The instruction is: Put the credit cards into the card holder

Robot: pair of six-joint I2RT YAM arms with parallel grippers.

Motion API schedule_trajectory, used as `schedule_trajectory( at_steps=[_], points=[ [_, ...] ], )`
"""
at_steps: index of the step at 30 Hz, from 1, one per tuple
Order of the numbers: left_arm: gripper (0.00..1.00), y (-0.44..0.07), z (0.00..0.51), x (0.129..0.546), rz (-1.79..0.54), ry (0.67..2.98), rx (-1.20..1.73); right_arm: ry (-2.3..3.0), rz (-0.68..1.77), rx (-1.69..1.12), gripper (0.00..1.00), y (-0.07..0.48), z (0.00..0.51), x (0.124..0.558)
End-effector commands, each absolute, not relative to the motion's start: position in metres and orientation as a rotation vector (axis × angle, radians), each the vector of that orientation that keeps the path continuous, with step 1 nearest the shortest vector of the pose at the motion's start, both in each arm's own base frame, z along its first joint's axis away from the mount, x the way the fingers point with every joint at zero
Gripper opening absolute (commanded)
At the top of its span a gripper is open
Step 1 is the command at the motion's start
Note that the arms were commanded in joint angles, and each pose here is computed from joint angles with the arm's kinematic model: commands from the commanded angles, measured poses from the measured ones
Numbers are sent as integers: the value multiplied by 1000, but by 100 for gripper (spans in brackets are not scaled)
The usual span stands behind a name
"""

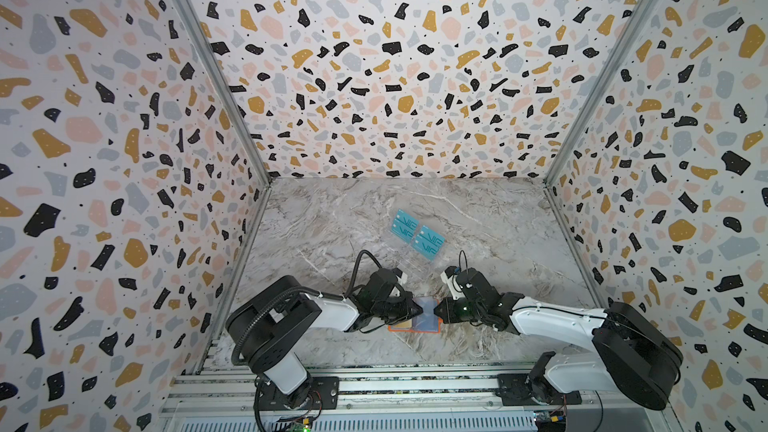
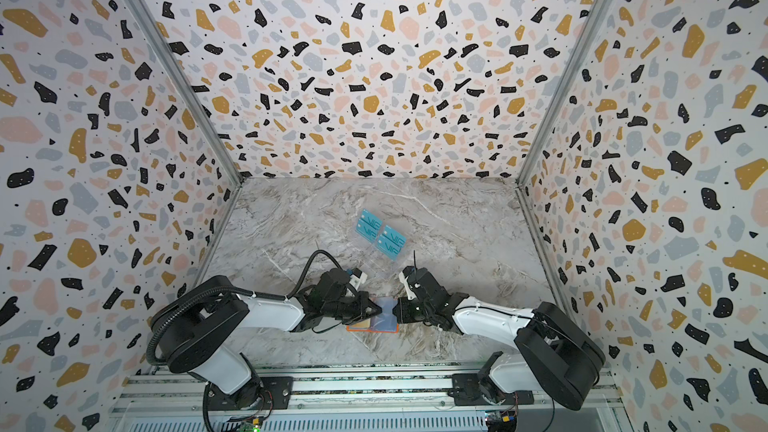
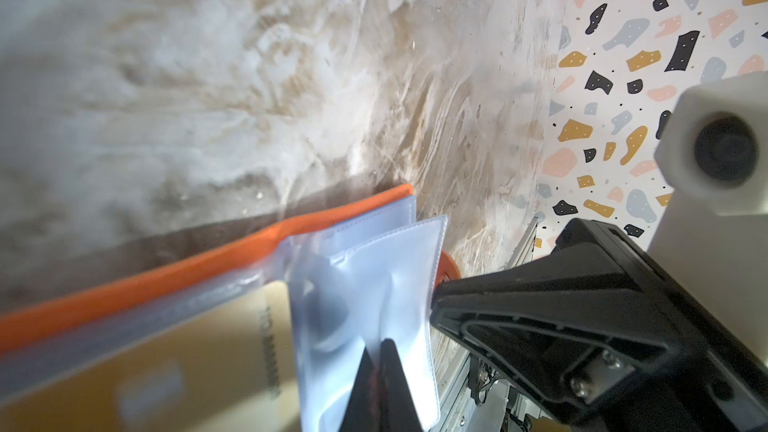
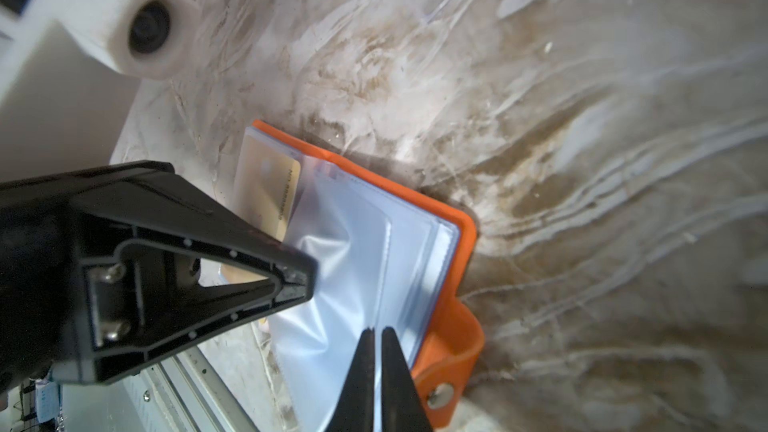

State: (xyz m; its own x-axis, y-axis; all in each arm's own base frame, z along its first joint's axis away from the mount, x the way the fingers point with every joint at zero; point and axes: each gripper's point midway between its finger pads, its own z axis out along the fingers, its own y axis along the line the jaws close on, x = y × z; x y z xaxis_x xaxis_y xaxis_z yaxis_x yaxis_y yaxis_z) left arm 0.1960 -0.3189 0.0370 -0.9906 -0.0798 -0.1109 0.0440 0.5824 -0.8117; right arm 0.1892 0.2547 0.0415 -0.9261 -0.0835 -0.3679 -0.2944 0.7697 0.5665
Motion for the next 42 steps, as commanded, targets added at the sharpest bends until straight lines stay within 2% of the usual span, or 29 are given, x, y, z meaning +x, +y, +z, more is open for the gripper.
schedule_trajectory(
  at_steps=[1,9,20,23,24,26,28,30,34,38,42],
  points=[
    [0,-319,49,201,-1402,2608,-15,2644,914,-255,9,247,42,189],
    [0,-318,54,201,-1417,2586,-8,2622,1016,-304,9,260,45,186],
    [8,-317,52,197,-1437,2590,-11,2614,1072,-399,9,281,44,182],
    [17,-319,53,198,-1449,2583,-19,2584,1101,-423,9,289,51,185],
    [23,-319,55,199,-1454,2578,-21,2569,1114,-432,9,291,54,186],
    [44,-321,62,201,-1464,2564,-27,2547,1139,-448,9,295,59,187],
    [56,-321,71,203,-1455,2552,-25,2523,1162,-466,9,299,65,188],
    [62,-315,71,205,-1370,2584,-28,2510,1167,-474,9,300,67,189],
    [65,-291,65,211,-1085,2676,-22,2488,1184,-490,10,305,72,191],
    [65,-284,83,218,-1080,2631,-49,2482,1219,-538,10,315,74,188],
    [61,-263,85,225,-1010,2617,-106,2486,1244,-576,10,326,71,185]
  ],
)
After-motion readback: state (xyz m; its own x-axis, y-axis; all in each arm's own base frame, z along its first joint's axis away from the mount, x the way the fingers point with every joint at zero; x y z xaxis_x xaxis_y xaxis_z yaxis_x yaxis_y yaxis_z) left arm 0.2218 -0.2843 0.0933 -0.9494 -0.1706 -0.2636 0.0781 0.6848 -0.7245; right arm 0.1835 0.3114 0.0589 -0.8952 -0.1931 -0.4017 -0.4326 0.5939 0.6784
